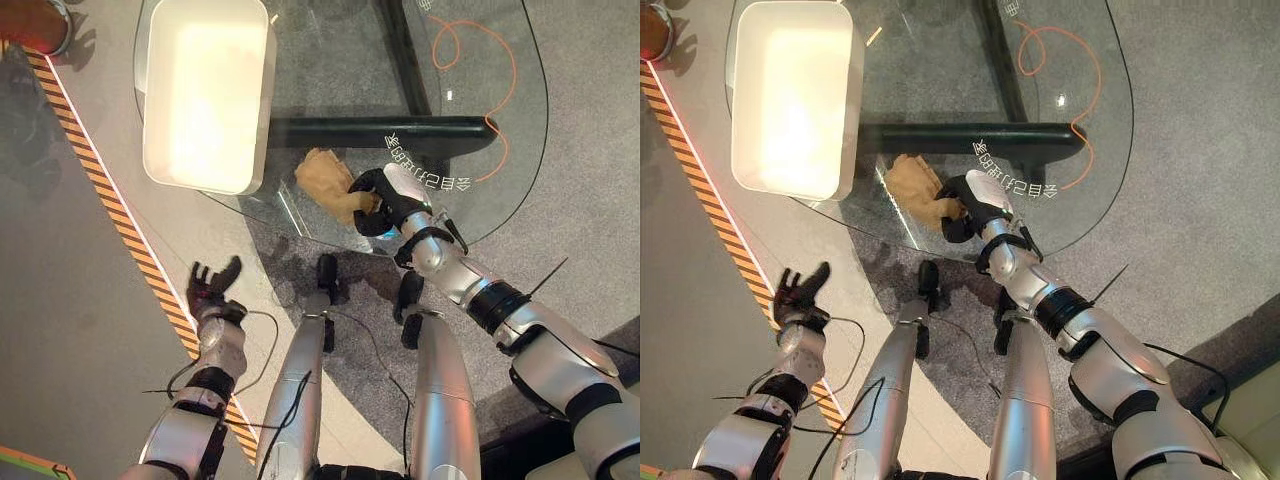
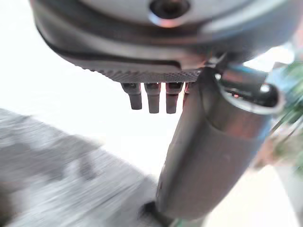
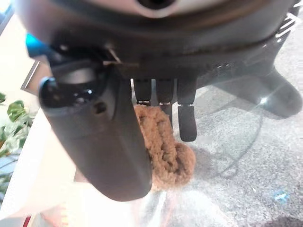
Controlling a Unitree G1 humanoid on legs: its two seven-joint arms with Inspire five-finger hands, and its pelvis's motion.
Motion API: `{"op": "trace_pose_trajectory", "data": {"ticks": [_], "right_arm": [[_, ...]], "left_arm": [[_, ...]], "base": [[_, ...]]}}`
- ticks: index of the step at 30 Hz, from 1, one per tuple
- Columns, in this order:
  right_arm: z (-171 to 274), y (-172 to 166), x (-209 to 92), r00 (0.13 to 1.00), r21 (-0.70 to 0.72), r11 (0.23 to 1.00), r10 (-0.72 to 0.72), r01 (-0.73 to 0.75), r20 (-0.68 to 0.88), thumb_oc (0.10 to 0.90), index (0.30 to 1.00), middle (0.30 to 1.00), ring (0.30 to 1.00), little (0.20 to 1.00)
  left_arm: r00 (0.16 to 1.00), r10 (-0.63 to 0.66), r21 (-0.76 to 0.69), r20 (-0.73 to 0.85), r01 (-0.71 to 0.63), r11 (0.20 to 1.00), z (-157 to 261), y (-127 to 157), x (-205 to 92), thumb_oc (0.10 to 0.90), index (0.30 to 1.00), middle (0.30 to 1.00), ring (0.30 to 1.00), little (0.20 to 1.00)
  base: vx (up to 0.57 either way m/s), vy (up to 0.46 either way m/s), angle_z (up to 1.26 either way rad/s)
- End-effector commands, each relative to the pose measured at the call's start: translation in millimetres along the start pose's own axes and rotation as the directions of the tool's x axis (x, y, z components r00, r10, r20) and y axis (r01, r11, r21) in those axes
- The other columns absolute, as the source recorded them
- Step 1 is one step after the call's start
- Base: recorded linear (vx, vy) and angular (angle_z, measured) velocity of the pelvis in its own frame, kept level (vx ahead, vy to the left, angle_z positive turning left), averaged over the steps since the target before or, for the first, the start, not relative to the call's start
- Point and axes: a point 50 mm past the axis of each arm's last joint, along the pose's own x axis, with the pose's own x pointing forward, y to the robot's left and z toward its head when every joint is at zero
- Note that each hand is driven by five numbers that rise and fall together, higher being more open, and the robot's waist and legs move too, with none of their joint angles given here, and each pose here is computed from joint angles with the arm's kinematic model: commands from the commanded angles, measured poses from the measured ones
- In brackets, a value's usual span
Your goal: Wipe the table with a cloth and put it in the basket.
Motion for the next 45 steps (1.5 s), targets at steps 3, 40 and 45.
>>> {"op": "trace_pose_trajectory", "data": {"ticks": [3,40,45], "right_arm": [[54,-34,12,0.949,0.308,0.919,-0.293,0.246,0.117,0.1,0.3,0.3,0.3,0.2],[95,-92,-78,0.622,0.703,0.658,-0.676,0.27,0.394,0.1,0.3,0.3,0.3,0.2],[106,-98,-84,0.58,0.713,0.659,-0.687,0.241,0.439,0.1,0.3,0.3,0.3,0.2]], "left_arm": [[0.923,0.161,-0.098,0.35,-0.135,0.986,69,3,10,0.8,0.9,0.9,0.9,0.9],[0.242,-0.854,-0.117,0.462,0.97,0.212,116,-122,-131,0.8,0.9,0.9,0.9,0.9],[0.162,-0.903,-0.168,0.399,0.98,0.102,110,-131,-141,0.8,0.9,0.9,0.9,0.9]], "base": [[-0.01,-0.051,-0.01],[0.0,-0.005,0.0],[0.0,-0.001,-0.01]]}}
